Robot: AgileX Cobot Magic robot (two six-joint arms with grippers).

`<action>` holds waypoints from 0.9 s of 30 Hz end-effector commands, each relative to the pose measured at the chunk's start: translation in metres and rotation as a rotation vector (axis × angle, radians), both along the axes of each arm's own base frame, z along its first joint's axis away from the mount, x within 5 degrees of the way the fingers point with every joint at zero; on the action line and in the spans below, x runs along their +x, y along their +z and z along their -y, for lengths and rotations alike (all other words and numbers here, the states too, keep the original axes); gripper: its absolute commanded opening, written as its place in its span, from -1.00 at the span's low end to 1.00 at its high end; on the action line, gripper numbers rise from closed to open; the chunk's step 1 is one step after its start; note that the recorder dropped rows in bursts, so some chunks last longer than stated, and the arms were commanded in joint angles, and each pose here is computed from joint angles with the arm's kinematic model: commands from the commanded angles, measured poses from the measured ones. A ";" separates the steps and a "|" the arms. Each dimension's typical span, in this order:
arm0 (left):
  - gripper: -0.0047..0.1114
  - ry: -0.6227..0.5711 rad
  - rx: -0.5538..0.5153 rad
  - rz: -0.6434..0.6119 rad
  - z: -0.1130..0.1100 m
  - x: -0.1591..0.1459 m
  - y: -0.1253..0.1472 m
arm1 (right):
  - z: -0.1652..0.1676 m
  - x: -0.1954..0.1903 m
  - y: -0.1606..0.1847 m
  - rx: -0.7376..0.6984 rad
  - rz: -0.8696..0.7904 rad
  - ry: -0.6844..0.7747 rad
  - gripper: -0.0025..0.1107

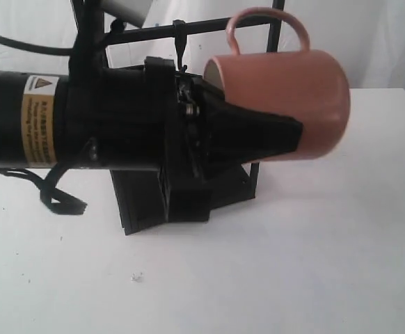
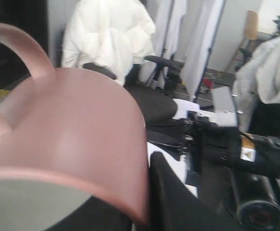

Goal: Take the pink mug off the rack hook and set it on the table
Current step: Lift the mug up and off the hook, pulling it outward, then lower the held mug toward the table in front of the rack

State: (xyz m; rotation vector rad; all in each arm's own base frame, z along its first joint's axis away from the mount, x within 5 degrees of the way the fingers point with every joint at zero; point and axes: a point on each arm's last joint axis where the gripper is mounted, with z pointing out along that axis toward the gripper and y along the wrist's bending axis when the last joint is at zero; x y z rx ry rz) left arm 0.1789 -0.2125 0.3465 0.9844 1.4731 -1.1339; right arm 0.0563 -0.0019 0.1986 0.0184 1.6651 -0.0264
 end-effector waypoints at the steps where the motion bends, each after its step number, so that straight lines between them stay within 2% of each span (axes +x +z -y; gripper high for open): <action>1: -0.92 0.201 -0.052 -0.070 -0.008 0.014 0.008 | 0.000 0.000 -0.002 -0.001 0.004 0.000 -0.96; 7: -0.92 0.243 -0.027 -0.065 -0.010 0.017 0.005 | 0.000 0.000 -0.002 -0.001 0.004 0.000 -0.96; 10: -0.92 0.309 -0.070 -0.093 -0.012 0.018 -0.006 | 0.000 0.000 -0.002 -0.001 0.004 0.000 -0.96; 12: -0.92 0.370 -0.051 -0.102 -0.012 0.017 -0.018 | 0.000 0.000 -0.002 -0.001 0.004 0.000 -0.96; 16: -0.92 0.460 0.185 -0.090 -0.007 0.005 -0.047 | 0.000 0.000 -0.002 -0.001 0.004 0.000 -0.96; 19: -0.92 0.407 0.366 -0.044 0.002 -0.012 -0.056 | 0.000 0.000 -0.002 0.026 0.004 -0.002 -0.96; 22: -0.92 0.350 0.510 -0.055 0.006 -0.025 -0.058 | 0.000 0.000 -0.002 0.018 0.004 -0.001 -0.96; 27: -0.92 0.314 0.790 -0.132 -0.005 -0.031 -0.056 | 0.000 0.000 -0.002 0.018 0.004 -0.001 -0.96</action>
